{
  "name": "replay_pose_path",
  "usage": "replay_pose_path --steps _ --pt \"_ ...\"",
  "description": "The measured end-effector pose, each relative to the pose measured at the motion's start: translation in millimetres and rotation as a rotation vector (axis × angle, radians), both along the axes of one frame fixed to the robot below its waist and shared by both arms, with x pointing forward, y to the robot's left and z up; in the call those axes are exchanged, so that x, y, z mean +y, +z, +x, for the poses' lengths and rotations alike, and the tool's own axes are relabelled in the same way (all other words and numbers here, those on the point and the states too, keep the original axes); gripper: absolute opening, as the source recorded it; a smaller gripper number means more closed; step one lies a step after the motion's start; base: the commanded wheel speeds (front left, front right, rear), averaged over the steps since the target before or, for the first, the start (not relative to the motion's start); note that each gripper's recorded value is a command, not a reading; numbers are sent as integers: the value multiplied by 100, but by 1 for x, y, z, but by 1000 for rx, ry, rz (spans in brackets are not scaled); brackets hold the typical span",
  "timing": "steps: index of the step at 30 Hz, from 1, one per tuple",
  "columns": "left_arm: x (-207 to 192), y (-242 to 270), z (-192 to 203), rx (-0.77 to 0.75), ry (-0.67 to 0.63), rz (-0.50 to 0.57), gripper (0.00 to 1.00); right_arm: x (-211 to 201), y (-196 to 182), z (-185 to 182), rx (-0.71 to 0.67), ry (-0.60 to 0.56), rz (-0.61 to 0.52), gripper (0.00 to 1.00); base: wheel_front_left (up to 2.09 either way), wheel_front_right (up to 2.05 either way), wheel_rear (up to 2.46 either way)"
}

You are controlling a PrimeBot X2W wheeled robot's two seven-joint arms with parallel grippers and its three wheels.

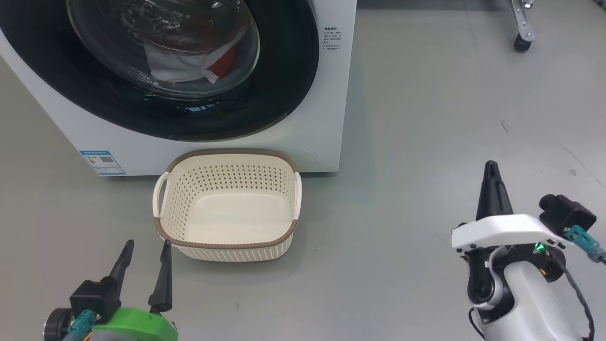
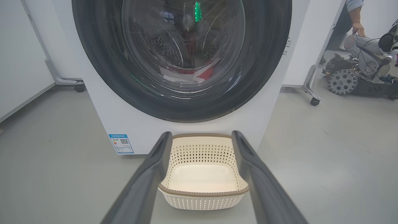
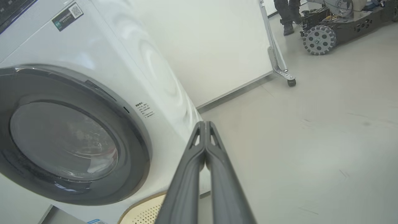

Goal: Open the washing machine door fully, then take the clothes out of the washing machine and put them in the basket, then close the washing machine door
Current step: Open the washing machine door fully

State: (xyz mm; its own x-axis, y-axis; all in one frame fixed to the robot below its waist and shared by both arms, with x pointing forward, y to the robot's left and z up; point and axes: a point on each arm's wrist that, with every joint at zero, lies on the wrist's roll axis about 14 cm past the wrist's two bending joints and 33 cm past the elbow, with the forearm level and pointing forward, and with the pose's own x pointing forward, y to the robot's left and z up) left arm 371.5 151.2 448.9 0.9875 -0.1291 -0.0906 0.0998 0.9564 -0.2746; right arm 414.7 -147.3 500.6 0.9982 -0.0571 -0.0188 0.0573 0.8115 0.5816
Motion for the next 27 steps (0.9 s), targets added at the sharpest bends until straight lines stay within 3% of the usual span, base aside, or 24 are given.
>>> replay_pose_path --steps 13,27 --pt "4 -9 4 28 13 1 100 -5 18 60 -16 -35 386 0 0 0 0" --pt "13 -21 20 57 47 -9 100 25 60 152 -64 123 398 0 0 0 0"
